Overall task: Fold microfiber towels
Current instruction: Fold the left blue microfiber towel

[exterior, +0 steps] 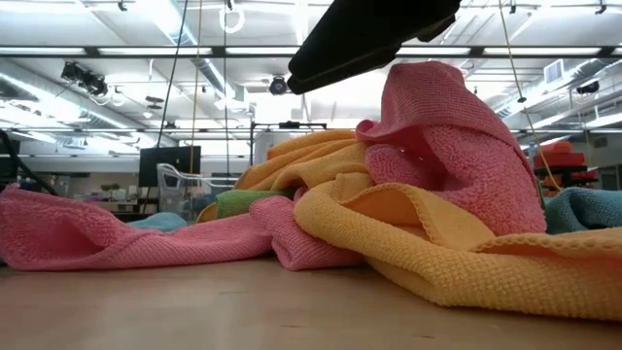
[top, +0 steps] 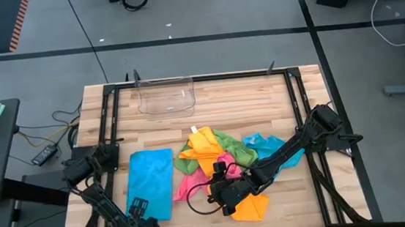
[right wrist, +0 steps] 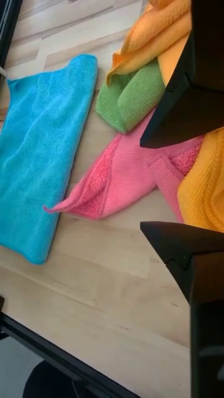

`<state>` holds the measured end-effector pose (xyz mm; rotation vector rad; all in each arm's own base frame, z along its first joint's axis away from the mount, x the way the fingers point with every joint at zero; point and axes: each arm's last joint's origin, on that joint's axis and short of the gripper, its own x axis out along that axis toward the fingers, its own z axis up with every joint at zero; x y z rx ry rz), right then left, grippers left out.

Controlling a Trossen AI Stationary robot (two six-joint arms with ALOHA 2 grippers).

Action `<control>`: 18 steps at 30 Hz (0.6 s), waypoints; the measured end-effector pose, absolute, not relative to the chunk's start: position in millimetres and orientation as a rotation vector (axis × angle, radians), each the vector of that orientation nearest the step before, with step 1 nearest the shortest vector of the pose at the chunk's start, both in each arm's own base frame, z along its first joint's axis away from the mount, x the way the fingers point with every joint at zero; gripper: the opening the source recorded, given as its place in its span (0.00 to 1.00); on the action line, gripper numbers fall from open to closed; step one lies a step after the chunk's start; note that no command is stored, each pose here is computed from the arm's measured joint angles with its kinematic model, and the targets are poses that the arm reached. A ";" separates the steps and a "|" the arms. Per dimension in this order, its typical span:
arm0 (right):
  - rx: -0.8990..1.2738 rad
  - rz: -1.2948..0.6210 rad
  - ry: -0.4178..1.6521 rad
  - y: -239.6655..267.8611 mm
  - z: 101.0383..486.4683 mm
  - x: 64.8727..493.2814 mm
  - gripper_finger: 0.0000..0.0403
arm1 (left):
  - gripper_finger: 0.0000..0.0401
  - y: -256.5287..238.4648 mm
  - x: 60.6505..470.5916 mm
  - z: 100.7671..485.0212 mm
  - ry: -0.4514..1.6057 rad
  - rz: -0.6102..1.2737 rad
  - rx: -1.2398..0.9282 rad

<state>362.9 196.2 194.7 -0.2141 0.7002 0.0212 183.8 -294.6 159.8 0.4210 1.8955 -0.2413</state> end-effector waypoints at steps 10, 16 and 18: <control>-0.214 0.021 0.699 196.3 194.7 362.9 0.53 | 0.61 -304.8 164.1 148.9 1.824 -0.264 0.527; -0.210 0.021 0.696 196.4 195.0 363.2 0.53 | 0.58 -307.8 157.5 133.3 1.831 -0.243 0.625; -0.210 0.021 0.696 196.4 195.0 363.2 0.53 | 0.57 -309.1 156.1 131.0 1.835 -0.249 0.644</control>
